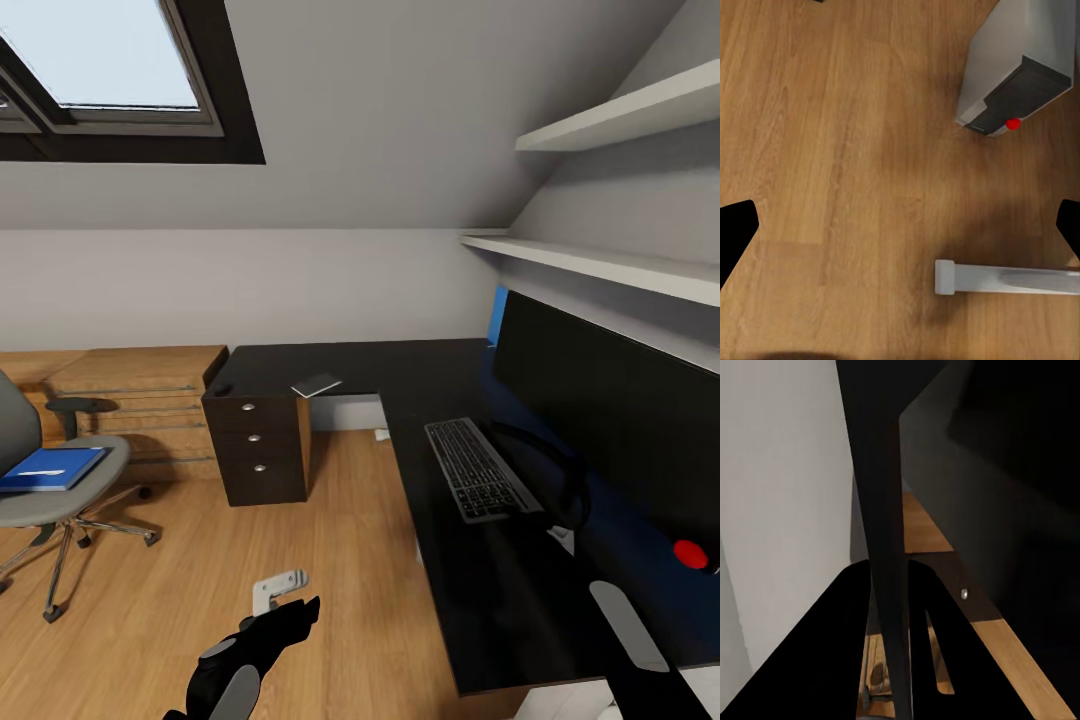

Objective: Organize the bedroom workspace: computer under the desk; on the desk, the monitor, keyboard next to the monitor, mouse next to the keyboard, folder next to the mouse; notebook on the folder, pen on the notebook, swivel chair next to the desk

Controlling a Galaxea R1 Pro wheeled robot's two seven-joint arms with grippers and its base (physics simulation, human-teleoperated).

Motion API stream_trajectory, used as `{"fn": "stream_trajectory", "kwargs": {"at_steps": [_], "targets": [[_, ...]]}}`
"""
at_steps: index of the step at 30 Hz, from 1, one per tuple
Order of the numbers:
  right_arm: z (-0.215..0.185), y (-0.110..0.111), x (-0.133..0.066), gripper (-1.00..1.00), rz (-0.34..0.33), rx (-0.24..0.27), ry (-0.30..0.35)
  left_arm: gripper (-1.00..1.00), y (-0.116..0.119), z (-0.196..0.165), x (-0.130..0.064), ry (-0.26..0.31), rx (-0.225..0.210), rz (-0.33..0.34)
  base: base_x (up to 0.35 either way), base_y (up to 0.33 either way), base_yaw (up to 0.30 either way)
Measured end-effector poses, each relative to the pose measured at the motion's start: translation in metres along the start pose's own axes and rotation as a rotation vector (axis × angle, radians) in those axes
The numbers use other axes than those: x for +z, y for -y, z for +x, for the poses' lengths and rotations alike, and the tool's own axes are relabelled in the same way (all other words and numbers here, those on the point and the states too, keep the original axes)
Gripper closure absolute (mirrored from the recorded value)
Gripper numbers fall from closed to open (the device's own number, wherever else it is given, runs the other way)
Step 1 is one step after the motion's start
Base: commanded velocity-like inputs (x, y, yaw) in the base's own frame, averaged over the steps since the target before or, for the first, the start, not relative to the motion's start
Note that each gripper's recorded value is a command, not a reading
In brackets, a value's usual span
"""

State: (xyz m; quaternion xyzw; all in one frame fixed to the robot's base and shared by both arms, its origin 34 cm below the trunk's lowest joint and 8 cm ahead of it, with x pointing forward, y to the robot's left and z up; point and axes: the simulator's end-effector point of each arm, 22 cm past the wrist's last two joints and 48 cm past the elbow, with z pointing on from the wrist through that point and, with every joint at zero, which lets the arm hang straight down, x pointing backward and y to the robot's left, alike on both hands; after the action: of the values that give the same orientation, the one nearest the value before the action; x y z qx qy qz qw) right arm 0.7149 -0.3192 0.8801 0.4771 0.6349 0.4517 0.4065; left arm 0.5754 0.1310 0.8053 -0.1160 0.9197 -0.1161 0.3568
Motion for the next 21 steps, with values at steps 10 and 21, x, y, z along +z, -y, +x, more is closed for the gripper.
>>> {"fn": "stream_trajectory", "kwargs": {"at_steps": [10,21], "targets": [[0.0008,0.0037,0.0002,1.0,0.018,0.008,-0.001,-1.0,0.0003,0.0002,0.0,0.0,0.0,0.001,0.0,0.0,0.0],[0.0076,0.0002,0.0019,1.0,0.001,0.069,-0.007,-1.0,0.0005,0.0001,0.0,-0.001,-0.001,0.001,0.0,0.0,0.0]]}}
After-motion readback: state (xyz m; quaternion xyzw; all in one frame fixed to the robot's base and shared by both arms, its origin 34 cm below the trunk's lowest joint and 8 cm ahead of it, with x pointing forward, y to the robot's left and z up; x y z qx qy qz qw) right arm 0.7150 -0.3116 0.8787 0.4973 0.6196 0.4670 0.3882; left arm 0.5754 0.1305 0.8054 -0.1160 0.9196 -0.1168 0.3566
